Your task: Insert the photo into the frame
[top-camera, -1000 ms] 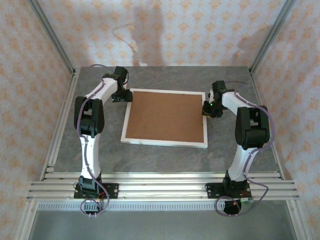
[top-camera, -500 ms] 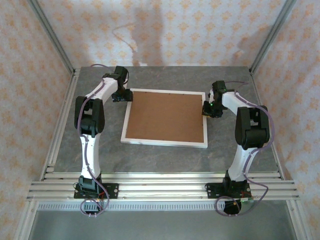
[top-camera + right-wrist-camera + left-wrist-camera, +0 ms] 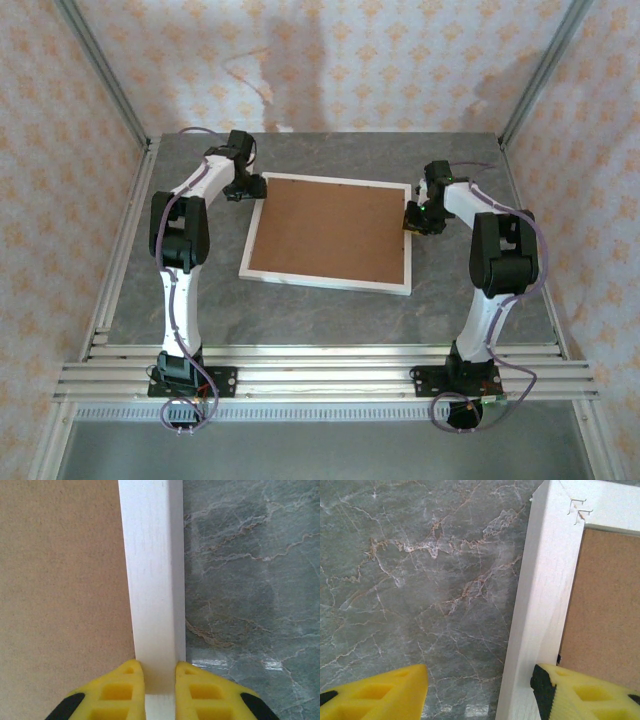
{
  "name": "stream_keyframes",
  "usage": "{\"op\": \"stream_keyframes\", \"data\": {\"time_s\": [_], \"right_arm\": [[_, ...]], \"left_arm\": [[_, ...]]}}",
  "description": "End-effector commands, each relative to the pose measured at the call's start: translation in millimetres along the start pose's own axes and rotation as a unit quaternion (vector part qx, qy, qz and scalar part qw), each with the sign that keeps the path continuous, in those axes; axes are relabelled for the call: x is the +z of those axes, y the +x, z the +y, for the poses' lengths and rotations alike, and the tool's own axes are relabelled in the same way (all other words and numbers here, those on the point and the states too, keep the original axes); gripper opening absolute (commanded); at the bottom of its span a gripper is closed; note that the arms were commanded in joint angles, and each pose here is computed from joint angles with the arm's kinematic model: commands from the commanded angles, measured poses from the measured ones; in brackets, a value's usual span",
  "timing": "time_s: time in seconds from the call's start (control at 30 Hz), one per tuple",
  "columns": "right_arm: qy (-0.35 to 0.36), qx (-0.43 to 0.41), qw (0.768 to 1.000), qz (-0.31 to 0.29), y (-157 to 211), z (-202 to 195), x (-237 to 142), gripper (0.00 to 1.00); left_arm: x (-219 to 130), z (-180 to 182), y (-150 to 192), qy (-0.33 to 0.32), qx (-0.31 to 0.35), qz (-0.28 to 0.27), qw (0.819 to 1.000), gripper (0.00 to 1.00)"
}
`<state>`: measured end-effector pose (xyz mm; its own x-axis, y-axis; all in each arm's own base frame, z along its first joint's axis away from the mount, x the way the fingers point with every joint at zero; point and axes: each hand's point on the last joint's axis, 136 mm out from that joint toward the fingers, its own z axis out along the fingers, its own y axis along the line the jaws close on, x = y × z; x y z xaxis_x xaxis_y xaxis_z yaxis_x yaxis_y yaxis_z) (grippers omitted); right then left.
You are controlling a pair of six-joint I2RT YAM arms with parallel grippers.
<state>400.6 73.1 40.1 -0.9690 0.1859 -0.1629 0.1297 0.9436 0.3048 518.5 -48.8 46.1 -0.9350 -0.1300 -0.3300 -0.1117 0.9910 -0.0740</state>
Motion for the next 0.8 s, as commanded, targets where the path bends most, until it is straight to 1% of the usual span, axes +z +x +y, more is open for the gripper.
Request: {"op": "stream_keyframes", "data": {"time_s": [0.0, 0.4, 0.53, 0.67, 0.77], "right_arm": [[0.012, -0.001, 0.999, 0.032, 11, -8, 17, 0.15], [0.01, 0.0, 0.999, 0.036, 12, -7, 18, 0.15], [0.009, 0.0, 0.999, 0.038, 12, -7, 19, 0.15], [0.006, -0.001, 0.999, 0.042, 13, -6, 20, 0.15], [0.003, -0.003, 0.999, 0.044, 12, -5, 21, 0.15]], "left_arm": [[13, -1, 1, 0.001, 0.0, 0.001, 1.0, 0.62], [17, -2, -2, 0.002, 0.003, 0.009, 1.0, 0.62], [21, -9, -2, 0.021, 0.004, 0.014, 1.0, 0.62], [34, -19, 12, 0.027, 0.027, 0.063, 0.997, 0.61], [47, -33, 38, 0.033, 0.072, 0.124, 0.989, 0.61]]}}
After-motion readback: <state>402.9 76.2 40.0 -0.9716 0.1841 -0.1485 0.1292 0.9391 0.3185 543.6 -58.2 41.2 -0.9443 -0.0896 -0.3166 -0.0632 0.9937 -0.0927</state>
